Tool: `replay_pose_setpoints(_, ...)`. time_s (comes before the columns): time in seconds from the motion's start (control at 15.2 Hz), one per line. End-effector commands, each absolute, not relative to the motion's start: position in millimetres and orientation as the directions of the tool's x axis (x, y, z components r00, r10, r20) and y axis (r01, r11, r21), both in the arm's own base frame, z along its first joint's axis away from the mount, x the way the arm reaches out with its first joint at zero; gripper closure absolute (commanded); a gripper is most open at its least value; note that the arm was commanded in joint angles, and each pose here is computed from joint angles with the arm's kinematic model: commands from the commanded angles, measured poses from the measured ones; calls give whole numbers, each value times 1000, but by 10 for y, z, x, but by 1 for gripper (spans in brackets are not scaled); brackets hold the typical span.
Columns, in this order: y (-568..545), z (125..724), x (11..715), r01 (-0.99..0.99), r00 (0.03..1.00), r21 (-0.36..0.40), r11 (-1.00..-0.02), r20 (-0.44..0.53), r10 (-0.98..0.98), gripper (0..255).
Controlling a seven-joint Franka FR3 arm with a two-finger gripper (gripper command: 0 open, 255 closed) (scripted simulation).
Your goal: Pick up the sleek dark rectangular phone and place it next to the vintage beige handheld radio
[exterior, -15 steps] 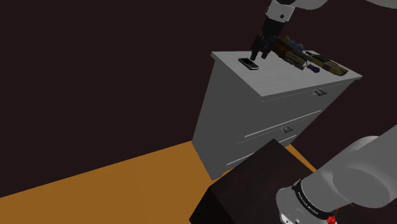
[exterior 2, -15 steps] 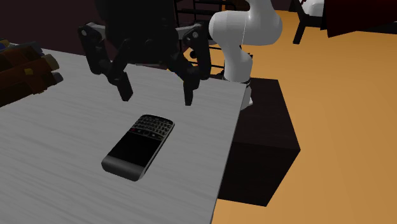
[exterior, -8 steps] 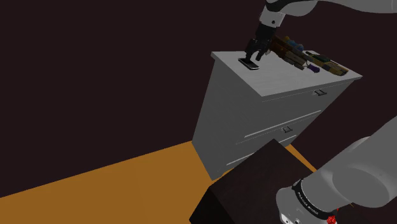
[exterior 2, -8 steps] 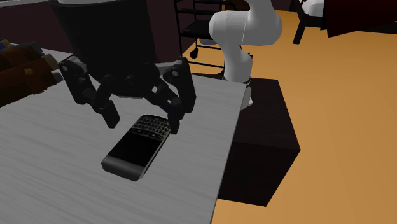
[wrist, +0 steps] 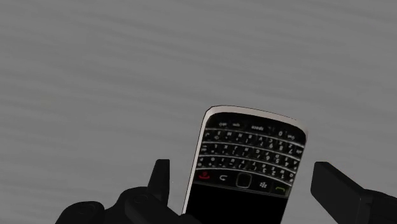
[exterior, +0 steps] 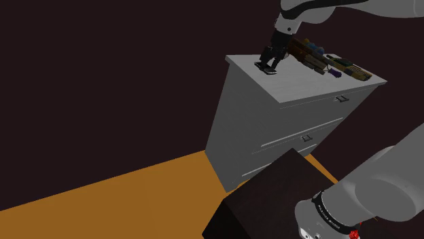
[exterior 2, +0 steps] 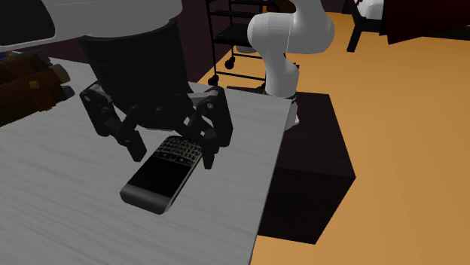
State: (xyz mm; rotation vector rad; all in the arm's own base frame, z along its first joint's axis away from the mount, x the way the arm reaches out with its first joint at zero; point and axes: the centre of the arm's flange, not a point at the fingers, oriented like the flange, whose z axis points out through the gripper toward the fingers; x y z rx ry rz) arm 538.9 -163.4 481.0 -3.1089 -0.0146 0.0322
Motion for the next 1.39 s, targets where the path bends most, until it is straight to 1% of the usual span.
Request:
replay_pose_setpoints(0.0,-1635,4809,5389,9,1000,-33,-999,-20,10,0)
replay_pose_setpoints(0.07,-1634,4809,5389,9,1000,-33,-999,-21,10,0)
replay_pose_setpoints(0.13,-1634,4809,5389,9,1000,-33,-999,-21,10,255)
replay_pose_setpoints(0.73,-1635,4809,5389,9,1000,-33,-999,-20,10,255)
replay_pose_setpoints(1.32,-1635,5284,5389,9,1000,-33,-999,-20,10,255)
